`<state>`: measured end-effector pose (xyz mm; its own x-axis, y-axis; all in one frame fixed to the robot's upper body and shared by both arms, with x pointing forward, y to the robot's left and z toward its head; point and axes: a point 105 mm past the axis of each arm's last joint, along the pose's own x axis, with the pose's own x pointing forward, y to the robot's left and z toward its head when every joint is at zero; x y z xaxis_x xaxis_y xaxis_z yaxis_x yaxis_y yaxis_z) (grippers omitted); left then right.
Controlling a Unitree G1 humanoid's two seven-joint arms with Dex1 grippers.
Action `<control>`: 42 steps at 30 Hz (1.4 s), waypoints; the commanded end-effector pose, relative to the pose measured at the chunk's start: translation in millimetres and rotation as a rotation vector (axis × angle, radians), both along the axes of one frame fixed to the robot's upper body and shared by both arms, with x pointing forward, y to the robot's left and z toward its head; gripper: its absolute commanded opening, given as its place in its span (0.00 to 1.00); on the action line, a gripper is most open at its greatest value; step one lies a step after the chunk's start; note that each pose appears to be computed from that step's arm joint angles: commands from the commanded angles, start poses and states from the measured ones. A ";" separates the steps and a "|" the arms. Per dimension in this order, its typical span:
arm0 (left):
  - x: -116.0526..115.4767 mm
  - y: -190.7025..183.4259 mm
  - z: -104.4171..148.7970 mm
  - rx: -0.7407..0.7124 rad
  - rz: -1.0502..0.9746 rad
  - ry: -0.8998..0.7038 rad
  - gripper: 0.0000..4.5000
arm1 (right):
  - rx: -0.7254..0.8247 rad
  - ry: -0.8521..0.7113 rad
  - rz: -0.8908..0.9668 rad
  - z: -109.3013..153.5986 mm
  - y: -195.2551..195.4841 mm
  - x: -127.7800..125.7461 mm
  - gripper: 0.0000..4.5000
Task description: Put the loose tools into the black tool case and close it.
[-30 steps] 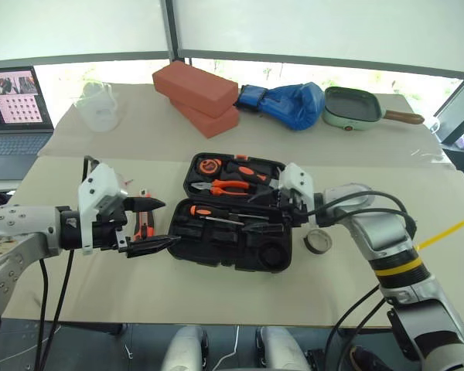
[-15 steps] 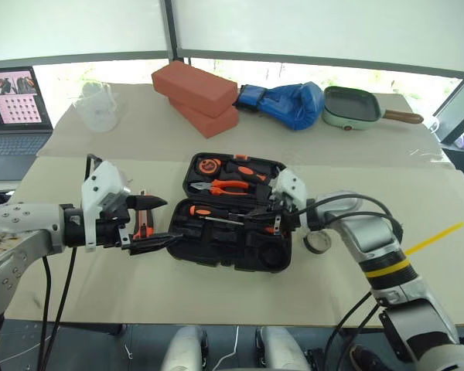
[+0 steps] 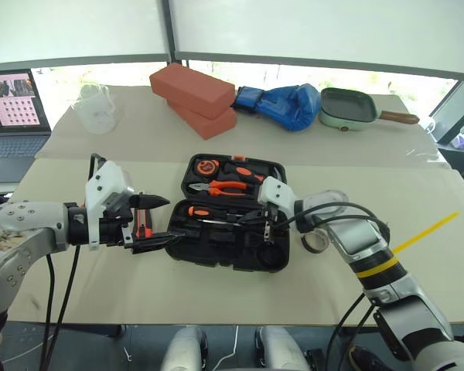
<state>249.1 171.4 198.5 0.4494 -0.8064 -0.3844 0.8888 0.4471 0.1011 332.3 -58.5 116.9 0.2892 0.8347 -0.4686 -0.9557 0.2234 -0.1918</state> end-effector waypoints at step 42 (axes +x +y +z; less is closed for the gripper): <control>118.5 167.7 -42.9 0.333 0.491 0.004 1.00 | 0.365 -0.057 0.014 117.3 -50.7 -108.0 1.00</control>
